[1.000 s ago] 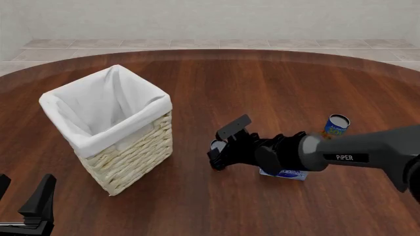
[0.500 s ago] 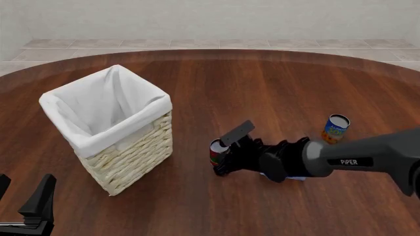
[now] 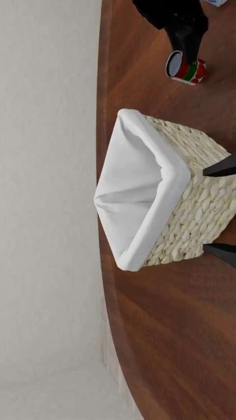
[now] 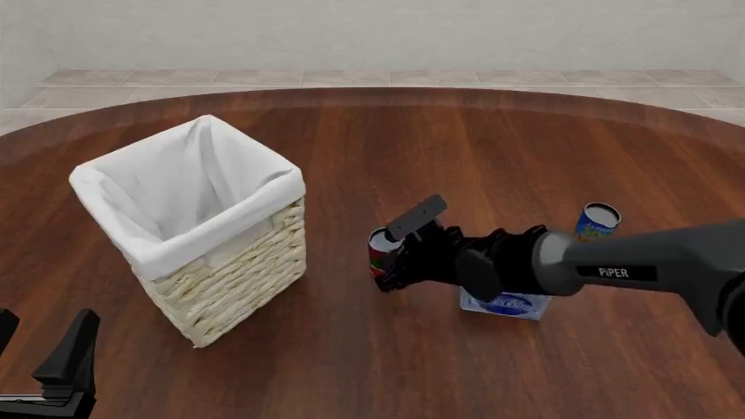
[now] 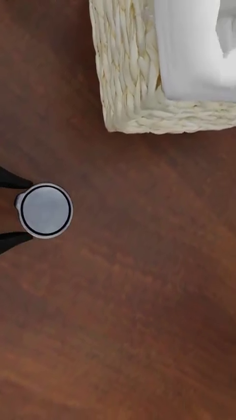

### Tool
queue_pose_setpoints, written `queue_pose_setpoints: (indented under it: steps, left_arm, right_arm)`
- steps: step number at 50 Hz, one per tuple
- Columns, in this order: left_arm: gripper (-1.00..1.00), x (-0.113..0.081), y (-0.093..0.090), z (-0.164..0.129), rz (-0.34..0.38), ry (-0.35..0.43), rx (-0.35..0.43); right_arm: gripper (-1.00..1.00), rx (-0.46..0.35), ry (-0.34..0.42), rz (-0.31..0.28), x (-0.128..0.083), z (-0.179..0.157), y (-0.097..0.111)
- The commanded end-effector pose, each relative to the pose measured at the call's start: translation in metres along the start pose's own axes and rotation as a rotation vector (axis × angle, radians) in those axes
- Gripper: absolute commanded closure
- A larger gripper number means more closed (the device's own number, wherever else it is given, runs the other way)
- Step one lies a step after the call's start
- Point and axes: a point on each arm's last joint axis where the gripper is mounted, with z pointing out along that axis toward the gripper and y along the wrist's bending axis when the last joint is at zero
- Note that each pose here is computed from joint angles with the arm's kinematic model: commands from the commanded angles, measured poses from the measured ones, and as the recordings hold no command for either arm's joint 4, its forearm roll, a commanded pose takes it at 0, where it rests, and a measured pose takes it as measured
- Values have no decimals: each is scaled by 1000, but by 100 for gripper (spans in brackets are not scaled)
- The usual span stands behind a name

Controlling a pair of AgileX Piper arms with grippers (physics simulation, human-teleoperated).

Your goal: Pick up the tomato sauce, and put it in the basket.

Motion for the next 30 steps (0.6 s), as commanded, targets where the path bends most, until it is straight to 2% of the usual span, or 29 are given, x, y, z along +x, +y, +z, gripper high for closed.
queue_pose_setpoints:
  steps: [1, 9, 30]
  left_arm:
    - [-100, 0, 0, 0, 0, 0, 0]
    - [-100, 0, 0, 0, 0, 0, 0]
    - [-100, 0, 0, 0, 0, 0, 0]
  right_arm:
    - [100, 8, -39, -3, -19, -10, -4]
    - [100, 14, -61, -12, -25, -24, -6]
    - [100, 30, -145, -71, -63, -76, -11]
